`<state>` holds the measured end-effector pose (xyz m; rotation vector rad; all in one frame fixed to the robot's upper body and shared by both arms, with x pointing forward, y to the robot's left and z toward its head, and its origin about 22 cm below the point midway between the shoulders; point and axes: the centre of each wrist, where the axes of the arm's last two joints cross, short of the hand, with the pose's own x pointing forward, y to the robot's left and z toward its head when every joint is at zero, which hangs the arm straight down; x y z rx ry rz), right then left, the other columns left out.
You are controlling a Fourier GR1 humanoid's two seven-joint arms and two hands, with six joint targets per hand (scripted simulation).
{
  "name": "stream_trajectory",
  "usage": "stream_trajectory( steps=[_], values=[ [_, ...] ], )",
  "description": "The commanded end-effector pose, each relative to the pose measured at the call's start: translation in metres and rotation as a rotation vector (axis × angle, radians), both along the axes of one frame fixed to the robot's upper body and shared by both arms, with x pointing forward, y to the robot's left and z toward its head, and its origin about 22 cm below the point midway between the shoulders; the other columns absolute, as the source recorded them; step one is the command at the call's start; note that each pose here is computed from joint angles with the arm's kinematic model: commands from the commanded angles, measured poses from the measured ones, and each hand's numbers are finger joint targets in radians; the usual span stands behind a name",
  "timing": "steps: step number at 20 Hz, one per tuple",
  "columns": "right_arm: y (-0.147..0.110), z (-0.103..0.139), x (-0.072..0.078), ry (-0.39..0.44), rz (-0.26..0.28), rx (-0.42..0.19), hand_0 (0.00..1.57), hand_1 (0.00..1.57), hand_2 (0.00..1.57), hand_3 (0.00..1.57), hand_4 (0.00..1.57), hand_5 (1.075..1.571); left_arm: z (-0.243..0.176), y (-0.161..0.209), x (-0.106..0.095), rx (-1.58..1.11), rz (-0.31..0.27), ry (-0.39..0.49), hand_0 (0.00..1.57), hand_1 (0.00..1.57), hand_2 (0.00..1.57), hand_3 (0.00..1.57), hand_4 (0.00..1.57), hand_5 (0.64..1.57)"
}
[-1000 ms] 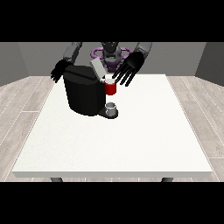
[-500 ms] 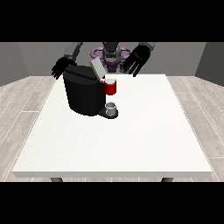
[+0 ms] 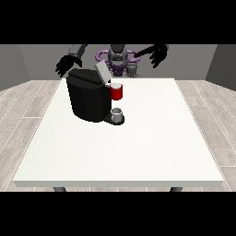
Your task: Insert the coffee pod into the coffee machine and close the lid
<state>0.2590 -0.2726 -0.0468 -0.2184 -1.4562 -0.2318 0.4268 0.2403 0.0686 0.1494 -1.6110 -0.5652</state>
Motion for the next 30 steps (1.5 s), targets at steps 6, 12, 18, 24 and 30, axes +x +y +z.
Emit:
stream_trajectory(
  steps=[6,12,18,24,30],
  values=[
    [-0.004,0.009,-0.014,-0.001,0.101,-0.094,0.00,0.00,0.00,0.00,0.39,1.571,-0.086,0.019,-0.052,-0.261,0.077,0.161,0.00,0.00,0.00,0.00,0.21,1.571],
    [-0.007,0.064,0.018,-0.052,0.200,-0.093,0.00,0.00,0.00,0.00,0.00,1.571,-0.102,0.016,-0.066,-0.343,0.083,0.254,0.00,0.00,0.00,0.00,0.00,1.571],
    [0.007,0.094,0.032,-0.123,0.300,-0.086,0.00,0.00,0.00,0.00,0.00,1.571,-0.112,0.019,-0.085,-0.407,0.088,0.242,0.00,0.00,0.00,0.00,0.03,1.571],
    [0.039,0.110,0.046,-0.146,0.370,-0.142,0.00,0.00,0.00,0.00,0.24,1.571,-0.111,0.018,-0.098,-0.438,0.070,0.219,0.00,0.00,0.00,0.00,0.22,1.571],
    [0.024,0.086,0.045,-0.147,0.362,-0.169,0.00,0.00,0.00,0.00,0.12,1.571,-0.108,0.009,-0.123,-0.453,0.067,0.203,0.00,0.00,0.00,0.00,0.00,1.571]
  ],
)
